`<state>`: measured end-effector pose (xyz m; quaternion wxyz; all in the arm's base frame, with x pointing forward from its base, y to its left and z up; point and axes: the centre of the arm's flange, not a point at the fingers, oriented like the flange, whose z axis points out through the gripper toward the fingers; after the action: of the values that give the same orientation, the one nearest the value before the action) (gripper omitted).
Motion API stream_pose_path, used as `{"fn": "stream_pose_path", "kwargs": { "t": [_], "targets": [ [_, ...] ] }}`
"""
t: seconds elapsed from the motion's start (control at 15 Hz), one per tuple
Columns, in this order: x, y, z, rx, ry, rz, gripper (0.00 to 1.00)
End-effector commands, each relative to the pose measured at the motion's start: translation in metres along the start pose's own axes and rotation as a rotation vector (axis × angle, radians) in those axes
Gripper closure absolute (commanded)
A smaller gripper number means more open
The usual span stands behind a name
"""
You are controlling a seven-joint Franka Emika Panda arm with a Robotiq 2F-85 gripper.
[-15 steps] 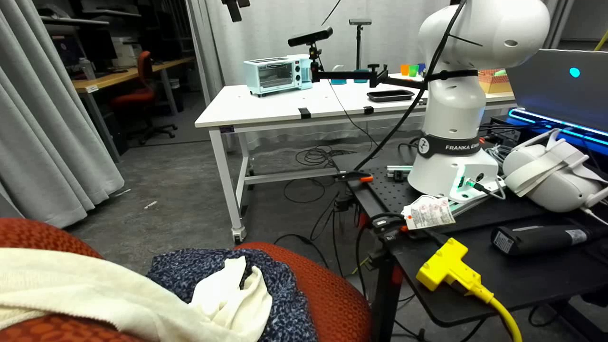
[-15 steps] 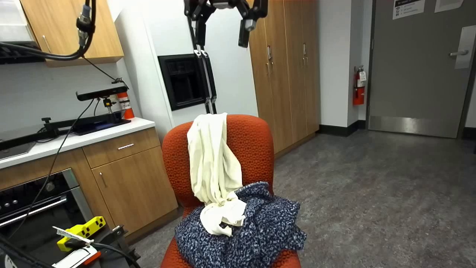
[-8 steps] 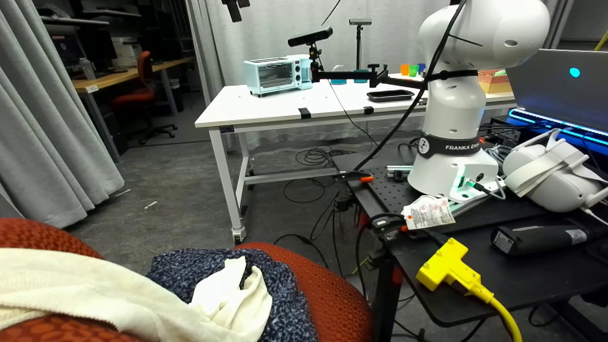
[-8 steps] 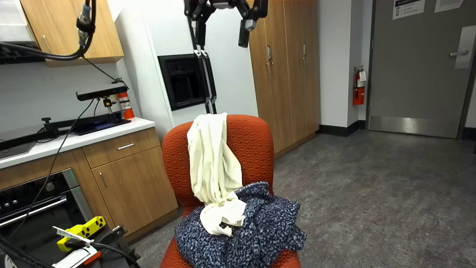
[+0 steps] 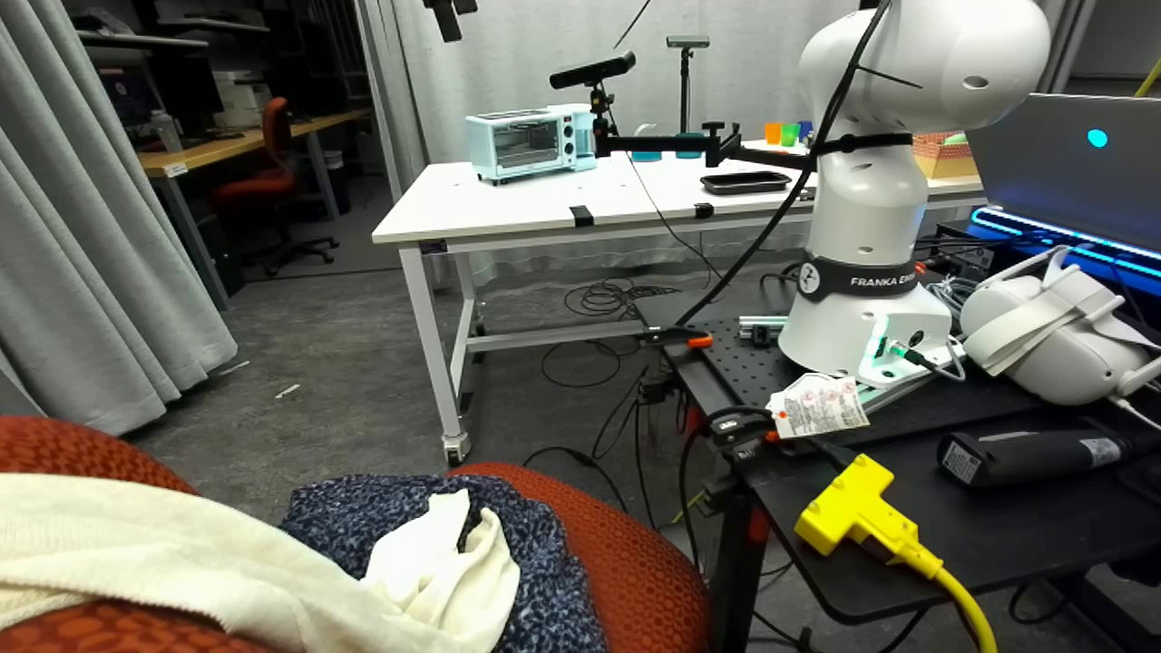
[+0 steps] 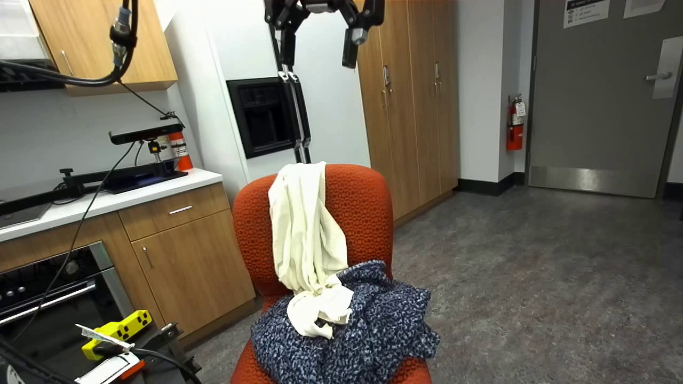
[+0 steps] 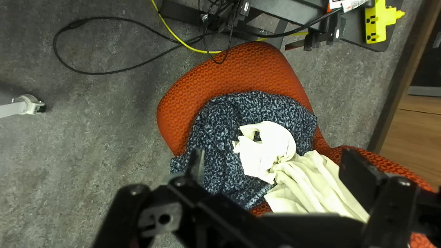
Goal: Remove the yellow blanket from the backrest of the the orange chair
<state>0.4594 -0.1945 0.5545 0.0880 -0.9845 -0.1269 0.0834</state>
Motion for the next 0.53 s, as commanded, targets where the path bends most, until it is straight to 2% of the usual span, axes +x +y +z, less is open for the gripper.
{"fn": "stream_pose_path", "kwargs": {
  "t": [0.0,0.47],
  "targets": [
    [0.0,-0.0001,-0.0001,0.0,-0.009,-0.008,0.0],
    [0.0014,0.0017,-0.0007,-0.057,-0.056,-0.043,0.0]
  ]
}}
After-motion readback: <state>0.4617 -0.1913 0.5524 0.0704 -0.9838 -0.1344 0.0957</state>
